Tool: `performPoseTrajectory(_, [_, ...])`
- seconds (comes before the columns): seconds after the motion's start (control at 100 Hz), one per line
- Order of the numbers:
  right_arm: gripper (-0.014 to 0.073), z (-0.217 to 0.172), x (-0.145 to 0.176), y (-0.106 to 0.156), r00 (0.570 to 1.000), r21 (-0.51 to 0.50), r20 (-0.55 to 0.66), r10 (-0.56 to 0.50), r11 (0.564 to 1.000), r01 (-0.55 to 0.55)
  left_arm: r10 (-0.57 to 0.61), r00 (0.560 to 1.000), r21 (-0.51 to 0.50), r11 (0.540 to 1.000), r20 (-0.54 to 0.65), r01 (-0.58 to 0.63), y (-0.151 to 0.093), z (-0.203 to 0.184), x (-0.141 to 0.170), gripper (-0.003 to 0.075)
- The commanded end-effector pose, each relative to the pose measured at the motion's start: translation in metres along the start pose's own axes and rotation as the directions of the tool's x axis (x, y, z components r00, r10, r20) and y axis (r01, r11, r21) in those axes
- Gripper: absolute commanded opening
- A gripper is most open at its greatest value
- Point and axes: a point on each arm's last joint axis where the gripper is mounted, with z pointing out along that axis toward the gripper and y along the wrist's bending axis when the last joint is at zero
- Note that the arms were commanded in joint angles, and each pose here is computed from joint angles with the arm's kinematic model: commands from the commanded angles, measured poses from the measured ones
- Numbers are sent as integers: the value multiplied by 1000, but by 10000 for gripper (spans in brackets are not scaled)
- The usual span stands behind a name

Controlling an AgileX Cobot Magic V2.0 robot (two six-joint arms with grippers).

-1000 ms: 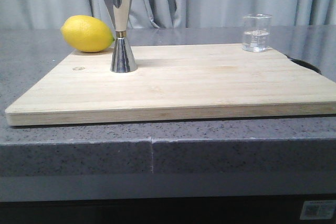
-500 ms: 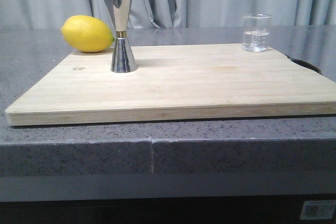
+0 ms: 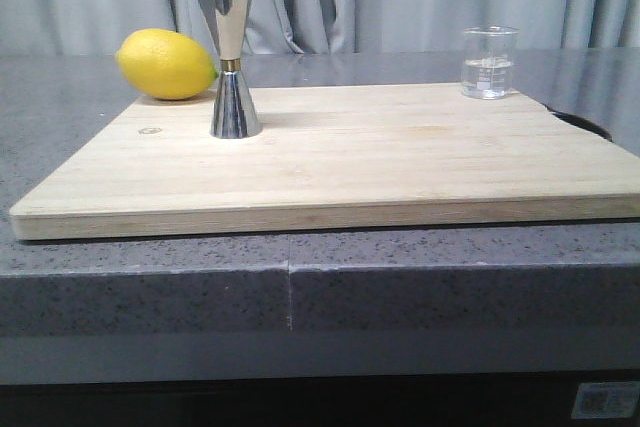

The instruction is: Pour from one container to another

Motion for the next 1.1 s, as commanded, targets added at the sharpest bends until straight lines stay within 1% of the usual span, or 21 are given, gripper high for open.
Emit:
performPoseTrajectory(0.0, [-64,-2,-8,-1,993,14,114,-14,1000,13,-37,995,26,999,93,34,-1,-1,-2,-19])
performPoseTrajectory(0.1, [-64,-2,-9,-1,993,14,115,0,1000,-2,-51,993,30,998,111,48,-1,-2,-6,-19])
performPoseTrajectory(0.2, [-64,-3,-17,-1,991,13,133,28,999,-30,-83,988,34,996,127,79,-2,-3,-14,-19])
performPoseTrajectory(0.38, [-64,-6,-45,1,985,1,171,33,999,-34,-112,991,26,994,72,111,-5,-2,-37,-19])
performPoseTrajectory(0.47, [-64,-7,-64,3,988,-9,153,33,999,-32,-114,990,29,993,79,112,-8,1,-58,-19])
performPoseTrajectory(0.6, [-64,0,-93,6,996,-21,85,32,999,-31,-115,989,34,993,96,112,-13,8,-100,-19])
performPoseTrajectory(0.67, [-64,6,-110,7,998,-27,46,31,999,-30,-114,992,26,993,57,112,-17,15,-123,-19])
performPoseTrajectory(0.76, [-64,19,-134,9,1000,-33,-4,30,999,-30,-114,993,10,993,-32,115,-20,28,-150,-19])
performPoseTrajectory(0.87, [-64,35,-162,11,998,-41,-60,27,999,-29,-123,980,-8,992,-157,123,-25,46,-176,-19])
performPoseTrajectory(0.94, [-64,47,-180,13,996,-45,-82,25,999,-29,-121,971,-16,993,-204,120,-28,57,-192,-19])
performPoseTrajectory(1.06, [-64,67,-210,15,994,-53,-106,21,998,-27,-120,968,-18,993,-219,119,-31,73,-215,-19])
performPoseTrajectory(1.09, [-64,73,-213,15,991,-55,-129,20,998,-27,-120,968,-18,993,-219,119,-31,77,-218,-19])
